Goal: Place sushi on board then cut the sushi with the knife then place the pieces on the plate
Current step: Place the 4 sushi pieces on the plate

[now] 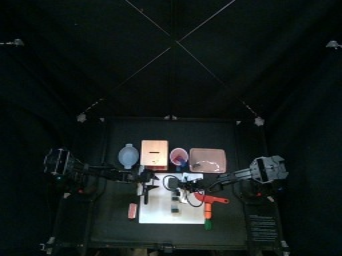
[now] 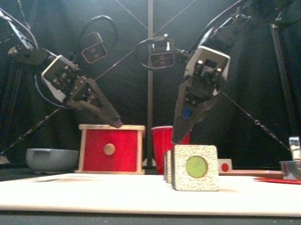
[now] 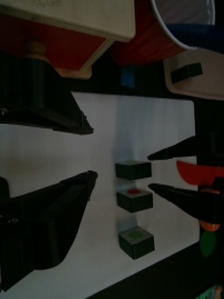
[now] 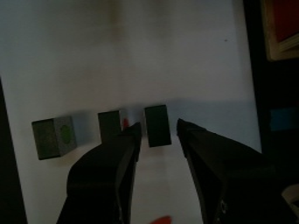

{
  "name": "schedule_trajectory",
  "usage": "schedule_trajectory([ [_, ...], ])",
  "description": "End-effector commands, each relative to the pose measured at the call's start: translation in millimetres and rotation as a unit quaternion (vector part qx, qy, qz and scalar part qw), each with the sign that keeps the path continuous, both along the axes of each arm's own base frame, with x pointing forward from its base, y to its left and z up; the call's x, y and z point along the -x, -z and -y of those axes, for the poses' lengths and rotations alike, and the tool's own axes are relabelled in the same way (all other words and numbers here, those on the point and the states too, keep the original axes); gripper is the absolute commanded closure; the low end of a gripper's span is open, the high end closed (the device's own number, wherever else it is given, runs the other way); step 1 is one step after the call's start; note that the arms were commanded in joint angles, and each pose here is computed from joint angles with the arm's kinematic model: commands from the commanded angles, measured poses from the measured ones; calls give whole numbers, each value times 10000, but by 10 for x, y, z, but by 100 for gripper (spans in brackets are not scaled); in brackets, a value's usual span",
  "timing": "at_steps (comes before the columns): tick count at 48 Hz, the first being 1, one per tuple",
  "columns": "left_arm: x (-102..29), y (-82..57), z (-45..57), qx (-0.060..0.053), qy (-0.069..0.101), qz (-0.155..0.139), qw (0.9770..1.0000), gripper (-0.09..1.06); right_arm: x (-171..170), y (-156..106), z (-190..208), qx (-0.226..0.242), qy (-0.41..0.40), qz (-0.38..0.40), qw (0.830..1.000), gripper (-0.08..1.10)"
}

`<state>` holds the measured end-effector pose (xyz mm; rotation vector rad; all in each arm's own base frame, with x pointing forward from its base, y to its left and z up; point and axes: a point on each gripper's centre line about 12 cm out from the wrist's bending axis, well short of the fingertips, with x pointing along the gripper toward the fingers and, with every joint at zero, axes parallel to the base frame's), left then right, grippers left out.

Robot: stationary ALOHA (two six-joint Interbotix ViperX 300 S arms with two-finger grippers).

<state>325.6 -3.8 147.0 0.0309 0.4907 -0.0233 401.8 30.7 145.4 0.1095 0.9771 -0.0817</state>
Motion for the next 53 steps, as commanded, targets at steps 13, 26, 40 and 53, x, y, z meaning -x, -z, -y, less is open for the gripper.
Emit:
schedule_trajectory([
  [13,-30,-77,-5,1,-7,138,9999,18,-100,88,15,7,22,-38,10000,28],
  [26,-26,-73,-5,1,-7,130,9999,18,-50,-41,21,-9,40,78,10000,45],
  [40,-17,-63,-5,6,-13,115,9999,18,453,-467,131,-302,339,493,9978,46],
  [53,-22,-63,-5,1,-7,115,9999,18,1179,-599,494,-396,1047,719,9911,46],
])
